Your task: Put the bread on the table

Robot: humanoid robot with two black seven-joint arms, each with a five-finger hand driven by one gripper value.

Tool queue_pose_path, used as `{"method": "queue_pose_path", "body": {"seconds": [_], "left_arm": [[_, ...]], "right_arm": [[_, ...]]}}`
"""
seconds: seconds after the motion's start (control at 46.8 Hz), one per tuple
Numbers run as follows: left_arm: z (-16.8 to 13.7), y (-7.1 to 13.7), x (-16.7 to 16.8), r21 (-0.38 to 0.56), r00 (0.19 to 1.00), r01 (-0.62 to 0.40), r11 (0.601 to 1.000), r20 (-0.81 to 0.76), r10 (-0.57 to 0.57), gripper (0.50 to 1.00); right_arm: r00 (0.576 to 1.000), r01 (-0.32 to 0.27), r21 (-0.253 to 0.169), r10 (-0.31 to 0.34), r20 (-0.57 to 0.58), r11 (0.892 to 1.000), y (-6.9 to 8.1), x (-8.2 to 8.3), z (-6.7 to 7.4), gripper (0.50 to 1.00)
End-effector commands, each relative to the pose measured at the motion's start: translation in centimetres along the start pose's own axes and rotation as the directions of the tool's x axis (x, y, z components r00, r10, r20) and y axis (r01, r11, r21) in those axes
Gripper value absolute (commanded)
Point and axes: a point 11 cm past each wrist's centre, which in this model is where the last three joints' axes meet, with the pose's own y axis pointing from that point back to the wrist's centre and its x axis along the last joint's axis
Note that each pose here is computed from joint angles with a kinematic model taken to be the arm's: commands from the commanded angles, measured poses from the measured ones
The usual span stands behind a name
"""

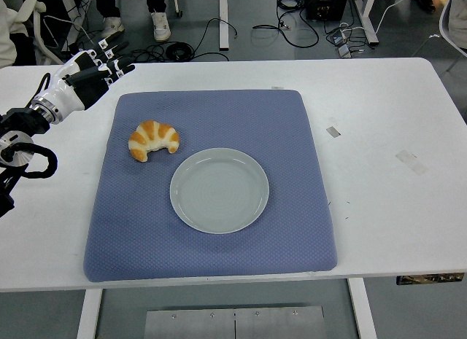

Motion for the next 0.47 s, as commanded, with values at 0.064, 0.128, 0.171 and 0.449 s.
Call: {"method": "queue_pose_path", "body": {"seconds": [0.064,0.128,0.171,0.449], "left_arm": [[-0.7,-0.18,0.23,0.013,1.0,-0.013,1.0,-0.001,0.013,0.981],[-0.87,-0.23,0.07,0.008,1.0,-0.007,1.0,0.0,0.007,0.981],[-0.79,-0.23,0.06,0.001,1.0,-0.006,1.0,0.004,0.006,0.981],[-0.74,-0.14,0.18,-0.005,1.0,-0.008,1.0,0.005,0.008,0.981]], "right_arm": [[1.0,-0.004,0.003,0.004,-0.002,1.0,-0.04,0.15,-0.18,1.0],[1.0,-0.006,0.003,0.006,-0.003,1.0,-0.04,0.2,-0.17,1.0],[1.0,-0.005,0.003,0.005,-0.004,1.0,-0.04,0.2,-0.17,1.0],[1.0,-0.015,0.005,0.015,0.011,1.0,-0.07,0.35,-0.31,1.0]]}}
